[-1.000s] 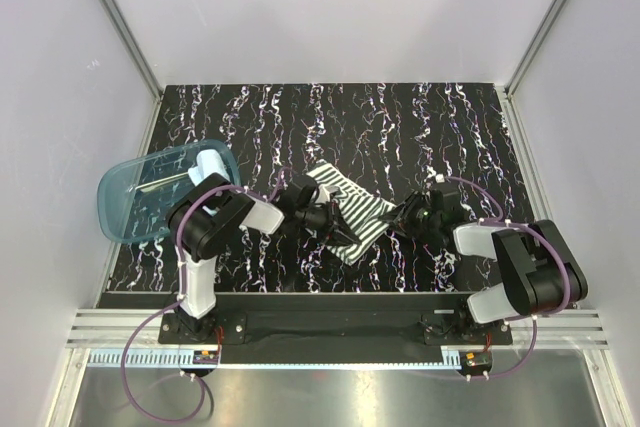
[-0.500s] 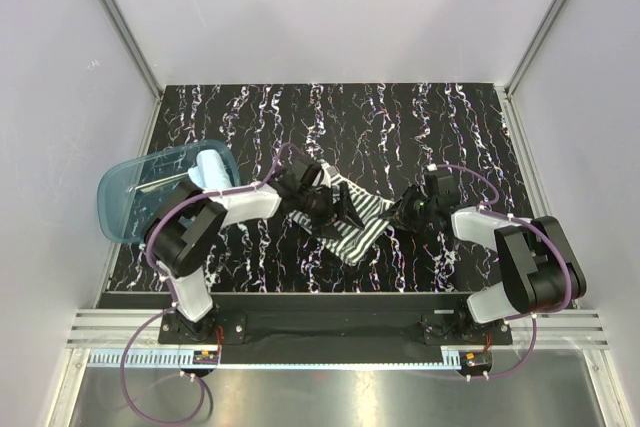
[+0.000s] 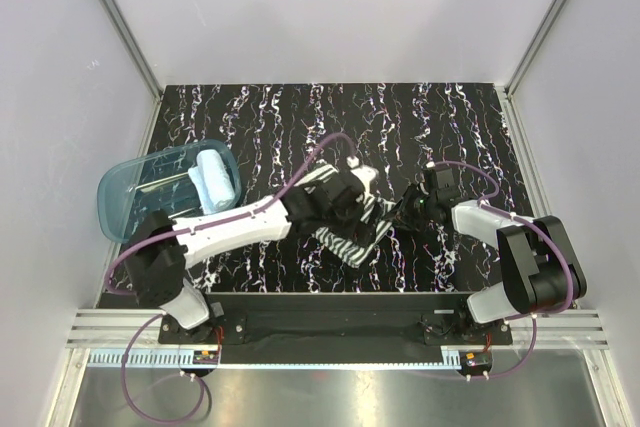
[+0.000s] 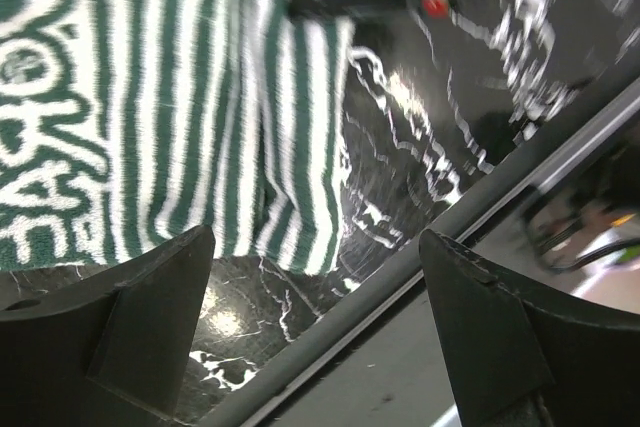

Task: Roll the towels
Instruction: Roll the towel

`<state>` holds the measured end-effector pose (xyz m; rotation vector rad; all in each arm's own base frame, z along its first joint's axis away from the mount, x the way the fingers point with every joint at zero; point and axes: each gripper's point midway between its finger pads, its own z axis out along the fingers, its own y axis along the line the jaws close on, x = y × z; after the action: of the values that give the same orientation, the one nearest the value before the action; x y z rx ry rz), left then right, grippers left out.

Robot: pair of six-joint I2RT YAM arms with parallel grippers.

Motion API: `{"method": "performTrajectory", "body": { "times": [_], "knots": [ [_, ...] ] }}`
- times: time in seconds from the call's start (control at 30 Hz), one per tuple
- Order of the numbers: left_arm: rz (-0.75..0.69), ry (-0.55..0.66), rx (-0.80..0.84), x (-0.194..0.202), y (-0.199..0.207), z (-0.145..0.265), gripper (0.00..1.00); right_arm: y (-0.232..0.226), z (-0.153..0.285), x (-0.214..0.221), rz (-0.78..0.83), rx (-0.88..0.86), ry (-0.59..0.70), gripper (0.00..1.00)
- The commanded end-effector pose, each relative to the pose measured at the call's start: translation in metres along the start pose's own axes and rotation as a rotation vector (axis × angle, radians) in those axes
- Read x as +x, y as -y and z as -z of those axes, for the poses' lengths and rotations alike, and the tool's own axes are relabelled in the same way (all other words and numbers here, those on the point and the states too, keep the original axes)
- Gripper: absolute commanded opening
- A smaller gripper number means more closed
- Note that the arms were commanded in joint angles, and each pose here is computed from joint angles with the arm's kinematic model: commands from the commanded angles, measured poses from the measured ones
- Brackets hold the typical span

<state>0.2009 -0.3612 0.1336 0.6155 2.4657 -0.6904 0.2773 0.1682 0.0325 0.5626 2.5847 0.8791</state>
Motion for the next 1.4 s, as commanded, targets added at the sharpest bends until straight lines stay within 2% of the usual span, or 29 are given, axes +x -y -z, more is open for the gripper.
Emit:
{"method": "performTrajectory", "body": {
  "times": [0.0,0.17,0.37,0.47,0.6,0.73,1.0,1.13,1.23,1.27,1.37],
  "knots": [
    [-0.194,0.05,-0.116,-0.004,-0.007,-0.002,0.89,-0.009,0.006,-0.009,0.04,-0.002,0.027,0.19],
    [-0.27,-0.006,-0.167,0.024,-0.005,-0.025,0.9,-0.008,0.006,-0.008,0.043,0.001,0.022,0.19],
    [-0.345,-0.017,-0.208,0.038,0.002,-0.042,0.87,-0.007,0.005,-0.007,0.044,0.005,0.019,0.19],
    [-0.353,-0.045,-0.226,0.045,0.001,-0.052,0.78,-0.007,0.005,-0.008,0.042,0.007,0.02,0.18],
    [-0.361,-0.065,-0.235,0.053,-0.003,-0.062,0.72,-0.005,0.005,-0.007,0.047,0.014,0.02,0.19],
    [-0.36,-0.076,-0.245,0.059,-0.008,-0.066,0.6,-0.004,0.005,-0.008,0.05,0.021,0.024,0.19],
    [-0.342,-0.071,-0.253,0.064,-0.013,-0.066,0.16,-0.004,0.005,-0.008,0.054,0.024,0.018,0.18],
    [-0.325,-0.083,-0.211,0.071,-0.008,-0.067,0.0,-0.006,0.007,-0.01,0.064,0.031,0.017,0.19],
    [-0.288,-0.08,-0.145,0.071,0.002,-0.066,0.0,-0.008,0.014,-0.016,0.083,0.055,0.033,0.35],
    [-0.267,-0.087,-0.122,0.073,0.005,-0.064,0.0,-0.009,0.017,-0.018,0.087,0.061,0.039,0.48],
    [-0.204,-0.095,-0.067,0.074,0.009,-0.063,0.0,-0.015,0.027,-0.026,0.117,0.084,0.063,0.61]
  ]
}}
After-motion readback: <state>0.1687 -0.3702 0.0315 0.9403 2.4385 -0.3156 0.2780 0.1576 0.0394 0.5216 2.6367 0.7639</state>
